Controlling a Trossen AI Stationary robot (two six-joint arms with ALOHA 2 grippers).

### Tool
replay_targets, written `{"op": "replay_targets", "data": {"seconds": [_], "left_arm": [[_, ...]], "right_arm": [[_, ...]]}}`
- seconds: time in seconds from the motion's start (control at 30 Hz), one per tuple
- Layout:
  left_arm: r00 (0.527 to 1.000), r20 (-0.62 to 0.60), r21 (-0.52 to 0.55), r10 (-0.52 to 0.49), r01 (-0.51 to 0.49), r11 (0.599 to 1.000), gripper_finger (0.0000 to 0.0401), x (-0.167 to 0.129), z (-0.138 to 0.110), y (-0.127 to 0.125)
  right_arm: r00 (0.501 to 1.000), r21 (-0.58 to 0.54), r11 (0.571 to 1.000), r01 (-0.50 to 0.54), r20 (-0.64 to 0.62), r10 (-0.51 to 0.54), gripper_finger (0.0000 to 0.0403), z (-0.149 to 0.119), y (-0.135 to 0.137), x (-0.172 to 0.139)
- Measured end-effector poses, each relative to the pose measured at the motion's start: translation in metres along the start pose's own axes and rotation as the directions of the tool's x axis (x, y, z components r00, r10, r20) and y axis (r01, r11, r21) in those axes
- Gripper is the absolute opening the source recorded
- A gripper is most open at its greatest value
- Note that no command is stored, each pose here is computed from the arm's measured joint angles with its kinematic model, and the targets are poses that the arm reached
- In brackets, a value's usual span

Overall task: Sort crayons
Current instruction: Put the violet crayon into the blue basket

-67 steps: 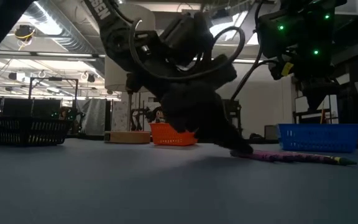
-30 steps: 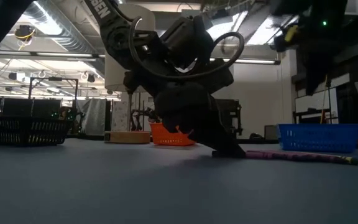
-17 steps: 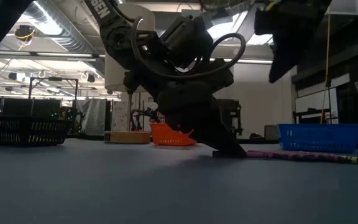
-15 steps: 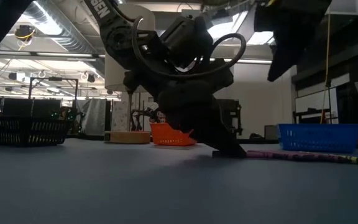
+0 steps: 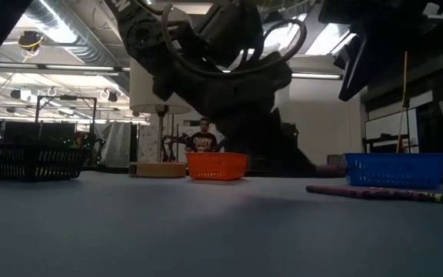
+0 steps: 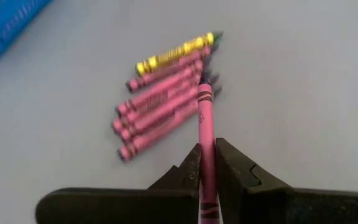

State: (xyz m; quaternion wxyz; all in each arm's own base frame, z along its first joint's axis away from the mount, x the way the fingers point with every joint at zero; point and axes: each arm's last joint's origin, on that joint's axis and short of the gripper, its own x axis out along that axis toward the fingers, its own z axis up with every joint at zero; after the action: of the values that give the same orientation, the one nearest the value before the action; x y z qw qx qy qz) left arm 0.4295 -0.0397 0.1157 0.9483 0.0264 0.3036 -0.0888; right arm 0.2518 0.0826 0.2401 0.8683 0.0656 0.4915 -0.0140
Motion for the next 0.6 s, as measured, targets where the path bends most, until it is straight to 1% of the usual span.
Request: {"op": "replay_targets", "data": {"seconds": [0.1,0.3,0.6], "left_arm": [[0.999,0.041,0.007,-0.002,0.002,1.000,0.0014,0.000,0.005,-0.003],[0.994,0.108,0.013,0.028,-0.030,0.999,0.0014,-0.001,0.012,-0.005],[0.981,0.180,0.009,0.071,-0.074,0.997,0.0014,-0.002,0.019,-0.005]], "right_arm": [[1.000,-0.016,1.000,-0.005,-0.010,0.005,0.0124,-0.001,0.006,0.008],[0.998,-0.023,1.000,0.008,-0.065,-0.009,0.0124,-0.003,0.007,0.022],[0.997,-0.024,1.000,0.014,-0.078,-0.015,0.0124,-0.004,0.008,0.026]]}}
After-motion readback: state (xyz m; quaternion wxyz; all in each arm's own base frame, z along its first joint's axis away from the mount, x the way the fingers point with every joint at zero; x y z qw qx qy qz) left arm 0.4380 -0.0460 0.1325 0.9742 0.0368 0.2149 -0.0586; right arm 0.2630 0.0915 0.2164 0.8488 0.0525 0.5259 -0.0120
